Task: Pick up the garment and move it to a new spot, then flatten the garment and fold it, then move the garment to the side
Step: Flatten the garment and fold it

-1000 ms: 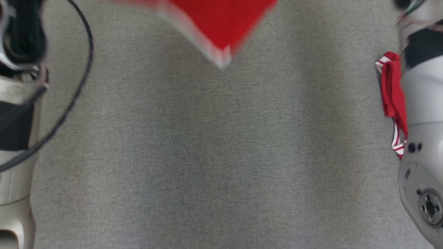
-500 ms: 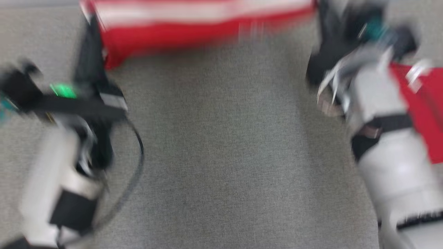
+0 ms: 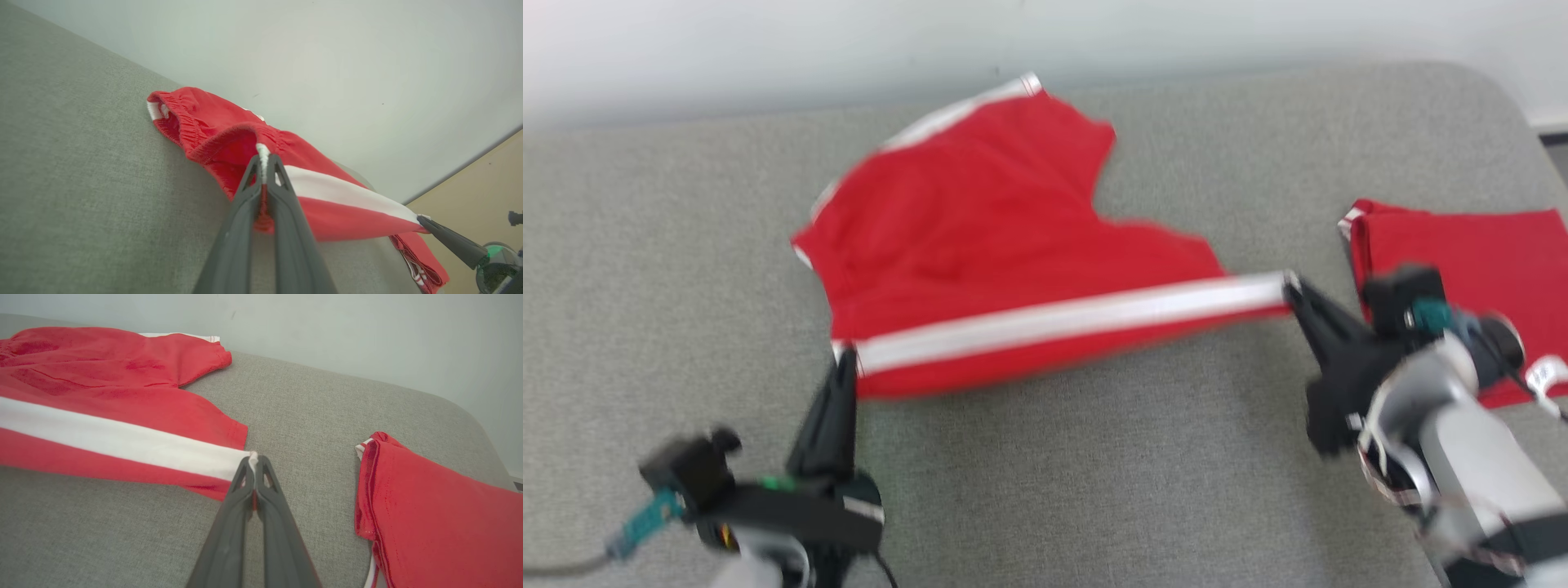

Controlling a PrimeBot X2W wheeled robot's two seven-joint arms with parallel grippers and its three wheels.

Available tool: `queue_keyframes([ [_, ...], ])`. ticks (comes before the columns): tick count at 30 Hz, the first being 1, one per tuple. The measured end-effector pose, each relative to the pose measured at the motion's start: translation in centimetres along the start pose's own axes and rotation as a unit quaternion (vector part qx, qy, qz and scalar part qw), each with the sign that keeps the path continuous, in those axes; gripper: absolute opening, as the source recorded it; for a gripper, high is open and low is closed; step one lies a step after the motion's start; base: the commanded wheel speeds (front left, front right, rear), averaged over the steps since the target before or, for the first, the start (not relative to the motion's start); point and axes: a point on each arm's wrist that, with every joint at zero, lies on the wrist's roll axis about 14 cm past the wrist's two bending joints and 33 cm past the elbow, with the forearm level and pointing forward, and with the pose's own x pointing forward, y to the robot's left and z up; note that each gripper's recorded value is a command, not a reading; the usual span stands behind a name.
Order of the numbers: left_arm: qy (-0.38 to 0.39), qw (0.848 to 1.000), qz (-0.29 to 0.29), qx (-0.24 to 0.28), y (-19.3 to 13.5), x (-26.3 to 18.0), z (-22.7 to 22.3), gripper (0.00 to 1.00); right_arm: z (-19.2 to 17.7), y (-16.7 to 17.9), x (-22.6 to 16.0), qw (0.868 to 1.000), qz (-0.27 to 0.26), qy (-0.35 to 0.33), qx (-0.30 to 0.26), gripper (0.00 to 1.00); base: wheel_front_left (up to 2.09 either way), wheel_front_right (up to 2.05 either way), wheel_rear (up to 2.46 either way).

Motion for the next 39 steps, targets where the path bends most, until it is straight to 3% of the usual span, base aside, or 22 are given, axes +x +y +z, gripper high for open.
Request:
queue_keyframes([
  [10, 0.021, 0.999, 0.025, -0.043, -0.7, -7.6, -2.2, 0.0, -1.5, 3.1, -8.0, 0.998, 0.024, 0.052, 0.021, 0.0, 0.0, 0.0, 0.0],
  [16, 0.052, 0.998, 0.03, -0.037, -0.6, -11.1, -2.5, 0.0, -1.2, 4.2, -10.2, 0.997, 0.03, 0.07, 0.009, 0.0, 0.0, 0.0, 0.0],
  [24, 0.003, 1.0, 0.008, -0.028, -1.8, -8.6, 0.0, 0.0, 3.8, 3.3, -6.1, 0.997, 0.041, 0.018, -0.063, 0.0, 0.0, 0.0, 0.0],
  [32, -0.017, 1.0, -0.015, -0.009, -3.0, -4.9, 1.7, 0.0, 6.3, 4.1, 0.6, 0.985, 0.069, 0.022, -0.155, 0.0, 0.0, 0.0, 0.0],
  [39, -0.027, 0.999, 0.018, 0.013, -1.5, -2.7, 3.0, 0.0, 8.8, 4.1, 5.7, 0.983, 0.066, 0.003, -0.173, 0.0, 0.0, 0.0, 0.0],
])
